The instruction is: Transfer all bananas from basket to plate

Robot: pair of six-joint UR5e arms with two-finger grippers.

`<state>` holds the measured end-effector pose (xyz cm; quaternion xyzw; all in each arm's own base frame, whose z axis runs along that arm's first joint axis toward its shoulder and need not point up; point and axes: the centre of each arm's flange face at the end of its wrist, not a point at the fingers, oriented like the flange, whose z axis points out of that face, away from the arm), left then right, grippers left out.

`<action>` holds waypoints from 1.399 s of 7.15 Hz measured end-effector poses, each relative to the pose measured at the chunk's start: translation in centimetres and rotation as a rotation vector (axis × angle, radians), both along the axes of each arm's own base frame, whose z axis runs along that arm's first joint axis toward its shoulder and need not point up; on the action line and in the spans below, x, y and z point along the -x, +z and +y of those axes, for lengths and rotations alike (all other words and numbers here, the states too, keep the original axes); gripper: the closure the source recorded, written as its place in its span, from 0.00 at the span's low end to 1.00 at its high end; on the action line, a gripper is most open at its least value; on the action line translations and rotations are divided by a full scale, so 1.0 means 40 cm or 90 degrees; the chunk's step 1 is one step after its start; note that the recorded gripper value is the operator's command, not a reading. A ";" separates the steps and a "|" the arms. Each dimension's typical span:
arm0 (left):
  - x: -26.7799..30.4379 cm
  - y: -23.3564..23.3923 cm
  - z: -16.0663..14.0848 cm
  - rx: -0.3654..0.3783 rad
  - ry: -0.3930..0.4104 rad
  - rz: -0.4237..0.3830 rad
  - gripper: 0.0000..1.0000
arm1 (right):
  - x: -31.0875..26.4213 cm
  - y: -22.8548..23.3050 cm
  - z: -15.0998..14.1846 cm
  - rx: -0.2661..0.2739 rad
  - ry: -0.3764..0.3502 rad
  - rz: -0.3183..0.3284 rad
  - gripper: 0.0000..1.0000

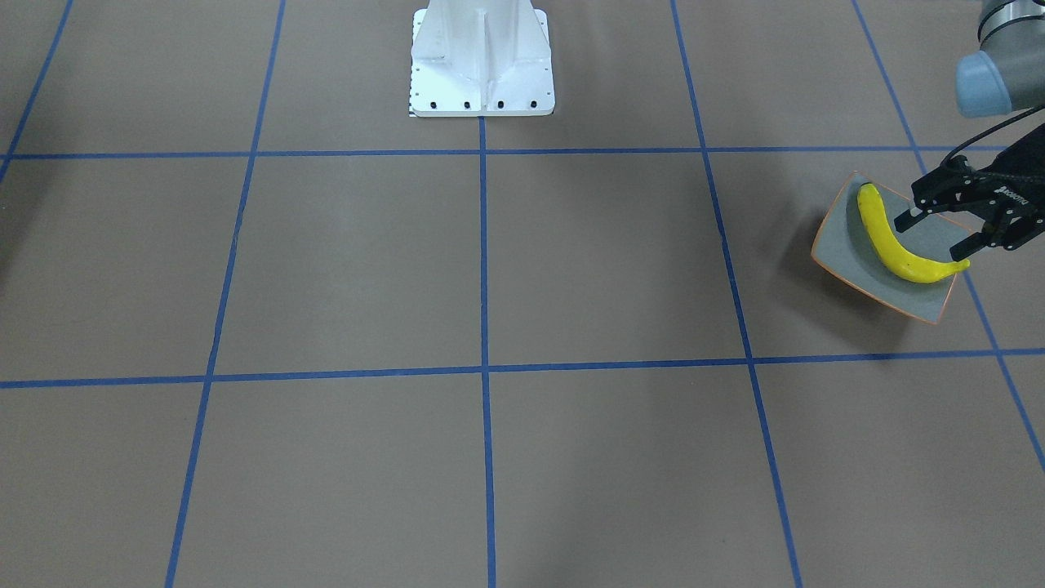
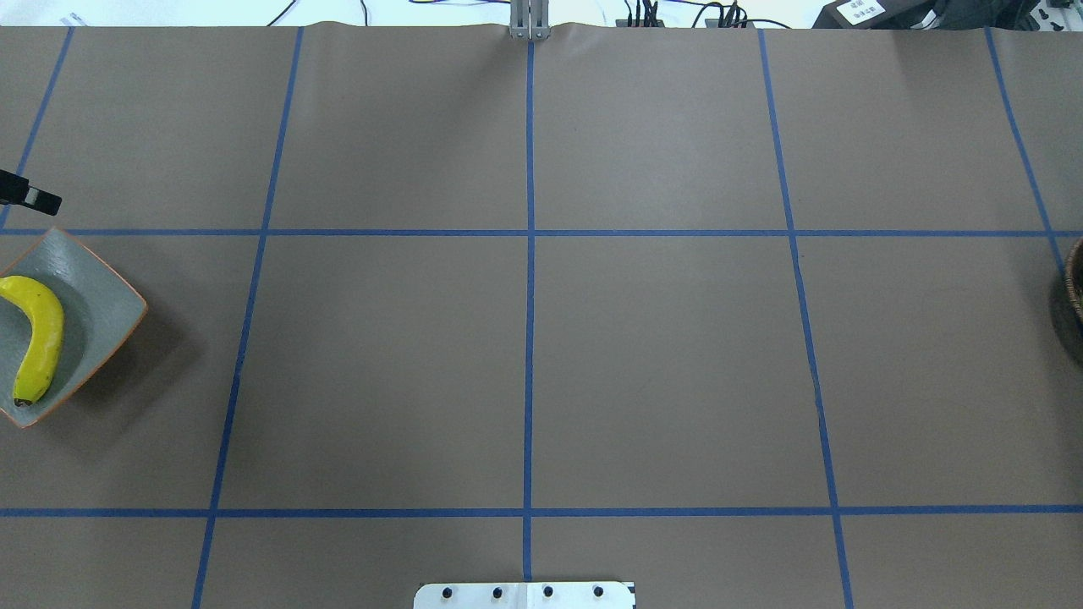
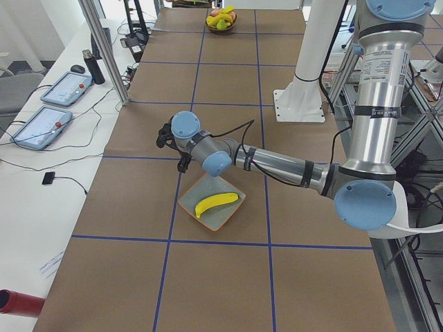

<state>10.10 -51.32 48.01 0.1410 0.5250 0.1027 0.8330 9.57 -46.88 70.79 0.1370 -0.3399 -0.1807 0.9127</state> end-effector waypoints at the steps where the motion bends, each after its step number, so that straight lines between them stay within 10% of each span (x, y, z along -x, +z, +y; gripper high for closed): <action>1: 0.001 0.003 0.002 0.000 0.000 0.000 0.00 | -0.010 -0.001 0.029 -0.020 -0.015 -0.001 0.00; 5: 0.004 0.003 0.009 -0.001 0.001 0.002 0.00 | -0.033 0.061 0.131 -0.121 -0.161 0.114 0.00; 10: 0.006 -0.007 0.016 0.003 -0.003 0.005 0.00 | -0.004 0.096 0.168 -0.105 -0.178 0.123 0.01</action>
